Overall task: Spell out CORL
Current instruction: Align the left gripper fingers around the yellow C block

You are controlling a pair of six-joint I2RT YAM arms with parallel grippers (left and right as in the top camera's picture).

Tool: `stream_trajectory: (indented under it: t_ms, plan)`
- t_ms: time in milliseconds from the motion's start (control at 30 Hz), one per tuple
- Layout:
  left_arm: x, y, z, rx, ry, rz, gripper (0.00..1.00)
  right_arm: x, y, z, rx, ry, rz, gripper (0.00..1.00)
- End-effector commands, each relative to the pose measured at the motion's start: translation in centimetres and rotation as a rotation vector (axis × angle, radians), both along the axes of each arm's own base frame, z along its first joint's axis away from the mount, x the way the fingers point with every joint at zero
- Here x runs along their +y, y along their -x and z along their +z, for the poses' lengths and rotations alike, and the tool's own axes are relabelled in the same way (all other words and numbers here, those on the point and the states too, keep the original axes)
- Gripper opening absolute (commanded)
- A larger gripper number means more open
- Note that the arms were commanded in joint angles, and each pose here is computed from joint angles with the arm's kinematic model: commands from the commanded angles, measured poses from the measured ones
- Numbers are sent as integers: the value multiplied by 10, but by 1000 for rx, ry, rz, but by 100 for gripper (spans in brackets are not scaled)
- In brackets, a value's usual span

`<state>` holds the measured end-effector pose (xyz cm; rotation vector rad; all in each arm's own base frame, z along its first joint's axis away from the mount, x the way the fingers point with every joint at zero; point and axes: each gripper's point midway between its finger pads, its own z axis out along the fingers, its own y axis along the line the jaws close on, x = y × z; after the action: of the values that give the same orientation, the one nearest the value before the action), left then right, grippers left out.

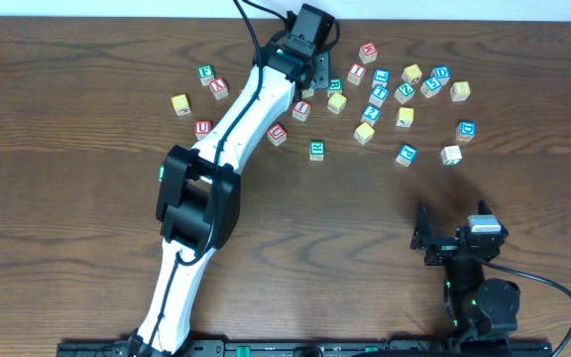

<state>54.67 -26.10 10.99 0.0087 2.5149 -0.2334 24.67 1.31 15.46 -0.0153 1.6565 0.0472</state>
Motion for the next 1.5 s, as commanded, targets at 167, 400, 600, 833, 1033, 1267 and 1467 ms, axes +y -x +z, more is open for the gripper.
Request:
stream_trajectory:
  t_ms: [167, 400, 600, 833, 1033, 1267, 1467]
  plan:
    - [6, -8, -10, 1, -15, 25, 63, -1, 0, 0, 0, 4, -6, 99]
    - [6, -7, -31, 33, -26, 32, 62, -1, 0, 0, 0, 4, -6, 99]
    - [6, -6, -49, 58, -38, 34, 62, -1, 0, 0, 0, 4, -6, 99]
    - [5, -8, -48, 50, -33, 34, 62, -1, 0, 0, 0, 4, -6, 99]
    - [4, -10, -62, 62, -29, 49, 62, -2, 0, 0, 0, 4, -6, 99]
    - [2, -15, -69, 51, -15, 59, 62, -1, 0, 0, 0, 4, -6, 99]
    - [0, -18, -67, 36, -7, 58, 62, -2, 0, 0, 0, 4, -6, 99]
